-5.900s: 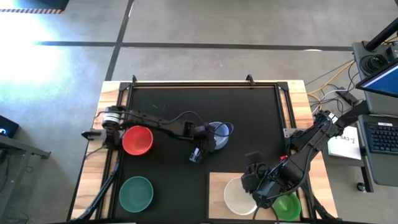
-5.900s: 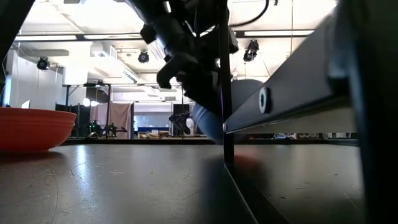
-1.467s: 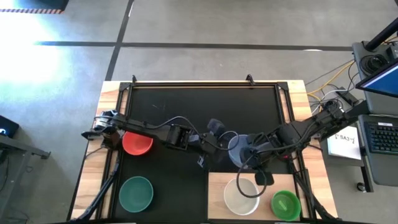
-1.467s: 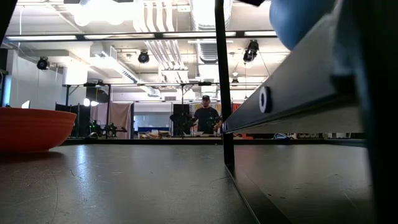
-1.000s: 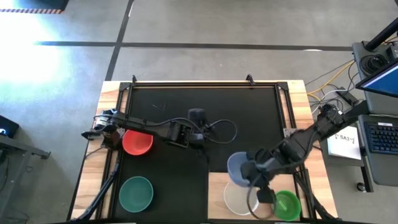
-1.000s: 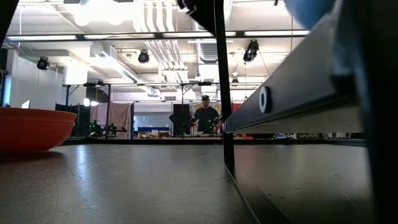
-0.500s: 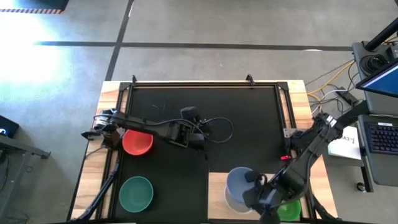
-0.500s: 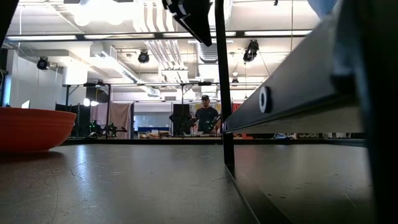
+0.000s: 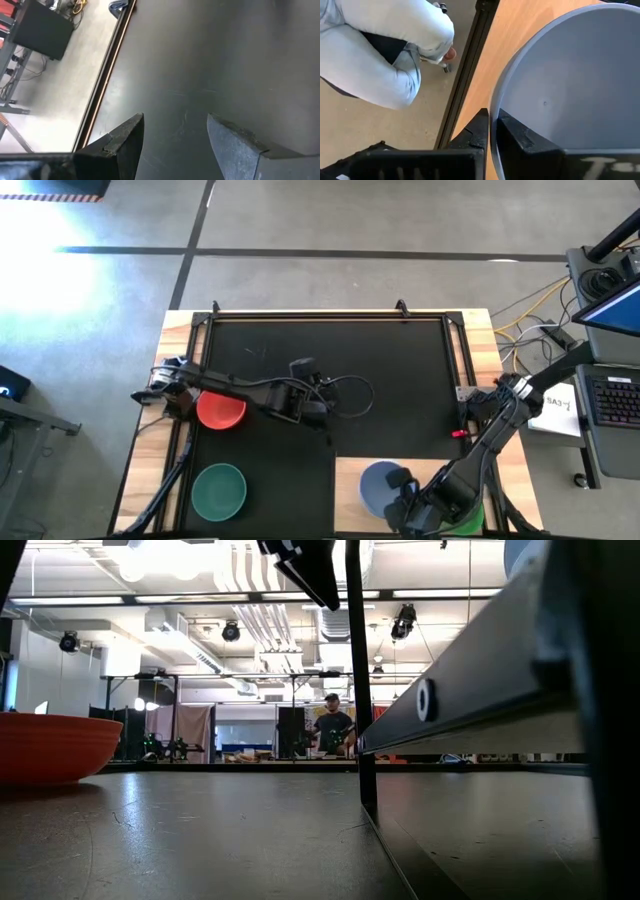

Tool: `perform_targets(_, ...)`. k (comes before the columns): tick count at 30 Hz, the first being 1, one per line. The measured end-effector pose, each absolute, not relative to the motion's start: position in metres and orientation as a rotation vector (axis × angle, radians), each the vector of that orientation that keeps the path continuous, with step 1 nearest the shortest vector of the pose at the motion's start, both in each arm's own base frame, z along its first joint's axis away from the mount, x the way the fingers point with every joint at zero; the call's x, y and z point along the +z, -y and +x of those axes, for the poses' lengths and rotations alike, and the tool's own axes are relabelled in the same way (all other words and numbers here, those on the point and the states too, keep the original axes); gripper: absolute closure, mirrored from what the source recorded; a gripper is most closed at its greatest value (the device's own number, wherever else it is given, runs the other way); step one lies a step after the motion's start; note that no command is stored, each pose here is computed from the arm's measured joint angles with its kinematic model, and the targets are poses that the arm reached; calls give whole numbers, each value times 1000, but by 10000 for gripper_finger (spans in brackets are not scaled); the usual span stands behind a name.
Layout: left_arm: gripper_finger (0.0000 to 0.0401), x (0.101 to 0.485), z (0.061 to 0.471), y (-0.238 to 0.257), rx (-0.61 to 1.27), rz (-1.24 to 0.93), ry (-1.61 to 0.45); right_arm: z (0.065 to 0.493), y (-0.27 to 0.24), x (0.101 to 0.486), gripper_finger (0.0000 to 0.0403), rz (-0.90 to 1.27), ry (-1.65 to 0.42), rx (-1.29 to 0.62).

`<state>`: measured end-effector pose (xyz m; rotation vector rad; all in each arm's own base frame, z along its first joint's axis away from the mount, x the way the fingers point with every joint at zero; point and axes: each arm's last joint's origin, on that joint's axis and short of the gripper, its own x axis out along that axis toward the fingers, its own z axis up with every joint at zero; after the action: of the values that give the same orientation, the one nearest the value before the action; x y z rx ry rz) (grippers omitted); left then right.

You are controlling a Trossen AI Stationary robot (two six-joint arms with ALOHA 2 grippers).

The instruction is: Place and stack bowls onto a shelf

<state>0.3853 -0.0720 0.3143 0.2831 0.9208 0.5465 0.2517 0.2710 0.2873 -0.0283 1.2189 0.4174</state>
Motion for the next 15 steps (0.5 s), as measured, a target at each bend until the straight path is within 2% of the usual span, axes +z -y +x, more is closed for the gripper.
perform_targets(8,200,314,383,74,550,277,-933,252,-271,294,322,-4,-1181,439)
perform_targets(15,200,309,373,76,477,205,-1056,244,-264,325,286,36,-1119,474)
